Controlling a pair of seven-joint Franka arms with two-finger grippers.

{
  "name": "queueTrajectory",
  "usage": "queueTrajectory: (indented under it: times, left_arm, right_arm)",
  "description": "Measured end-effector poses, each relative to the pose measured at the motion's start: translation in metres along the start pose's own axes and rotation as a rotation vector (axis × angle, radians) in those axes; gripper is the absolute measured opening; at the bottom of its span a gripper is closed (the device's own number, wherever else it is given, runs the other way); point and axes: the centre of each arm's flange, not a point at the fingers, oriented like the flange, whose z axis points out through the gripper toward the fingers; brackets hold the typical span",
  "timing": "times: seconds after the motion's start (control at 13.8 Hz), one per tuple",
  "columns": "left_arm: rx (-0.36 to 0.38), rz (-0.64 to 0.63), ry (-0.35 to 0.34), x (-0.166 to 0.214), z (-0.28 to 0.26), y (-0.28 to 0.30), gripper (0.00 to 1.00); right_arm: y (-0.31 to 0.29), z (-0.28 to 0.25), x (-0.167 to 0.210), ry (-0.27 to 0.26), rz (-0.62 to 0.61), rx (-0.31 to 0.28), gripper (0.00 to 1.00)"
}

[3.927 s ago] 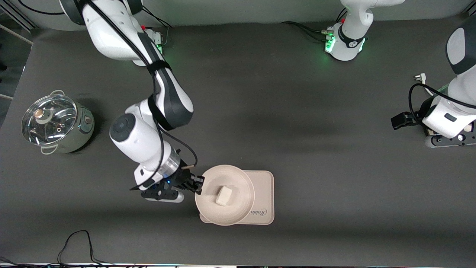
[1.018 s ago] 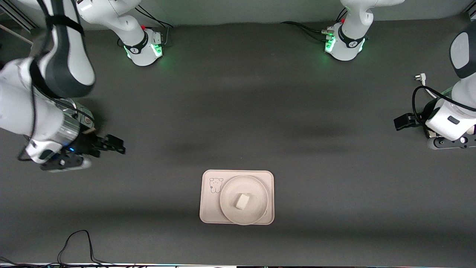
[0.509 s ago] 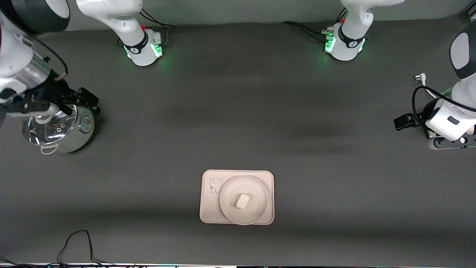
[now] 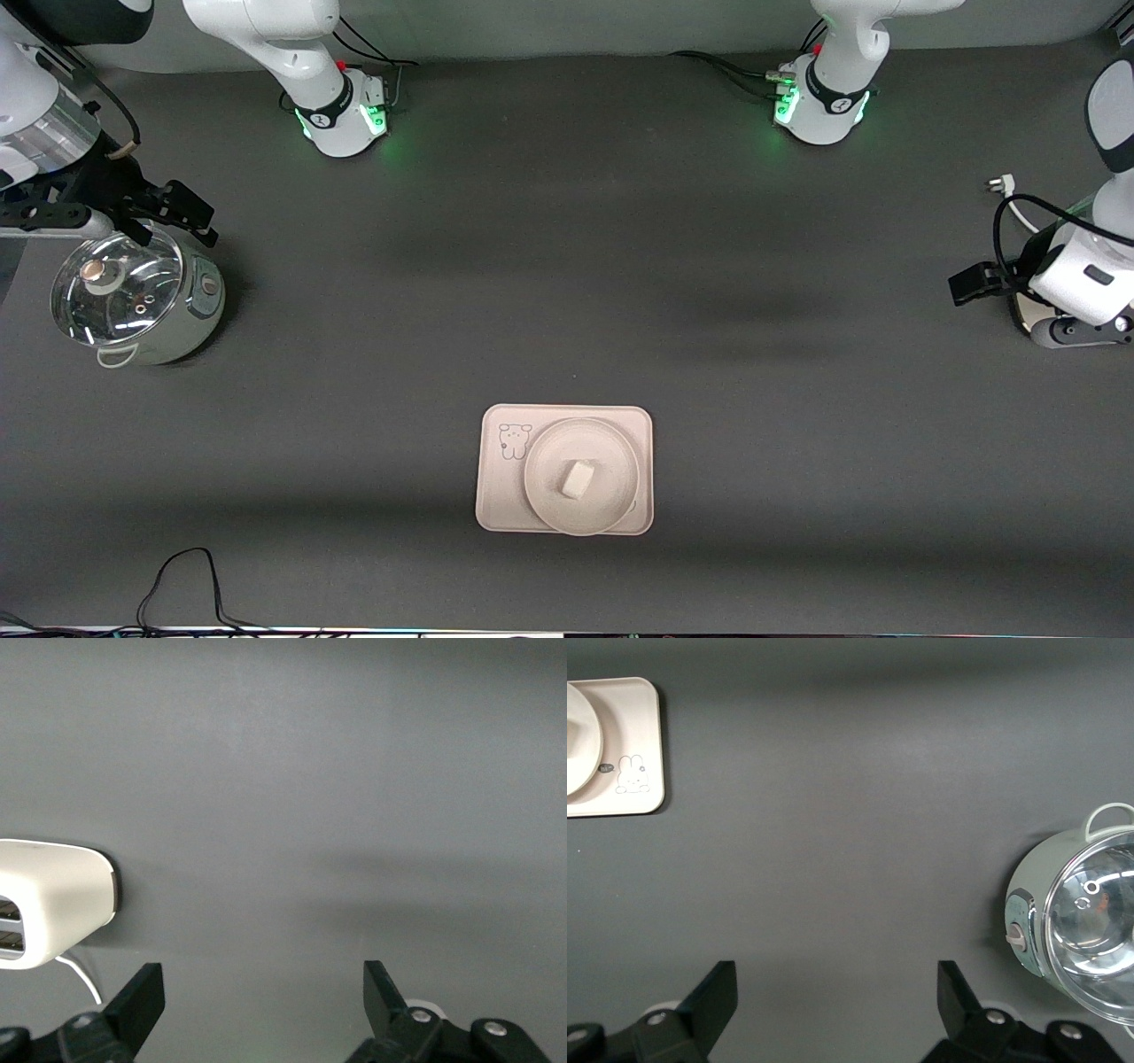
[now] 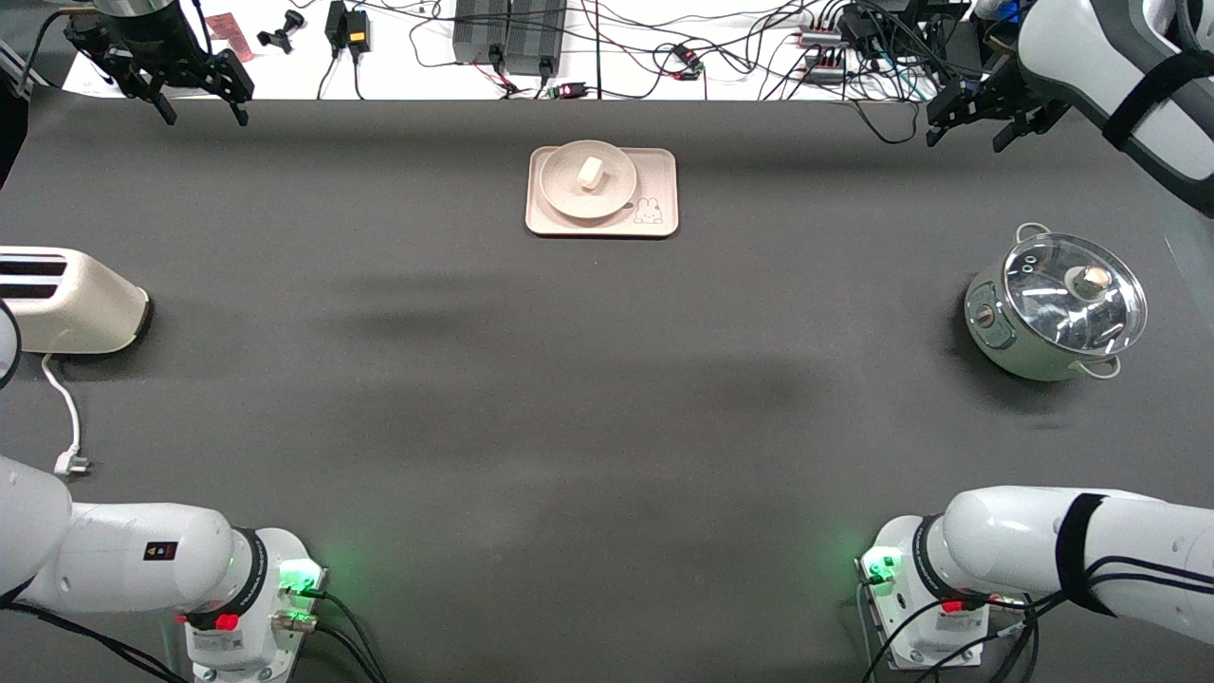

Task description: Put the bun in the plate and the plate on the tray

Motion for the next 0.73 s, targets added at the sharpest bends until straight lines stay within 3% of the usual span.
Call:
queueTrajectory:
  times: [0.36,0.73]
  left_arm:
    - [0.002,-0.013,-0.008,-0.005,-0.004,-0.003,1.0]
    - [0.002,-0.015,-0.007,-0.005,-0.005,-0.001,1.0]
  right_arm:
    - [-0.021,-0.004,0.026,-0.096,-0.033,-0.005,1.0]
    - [-0.026,-0.004,0.03,-0.085,-0.025,0.006,1.0]
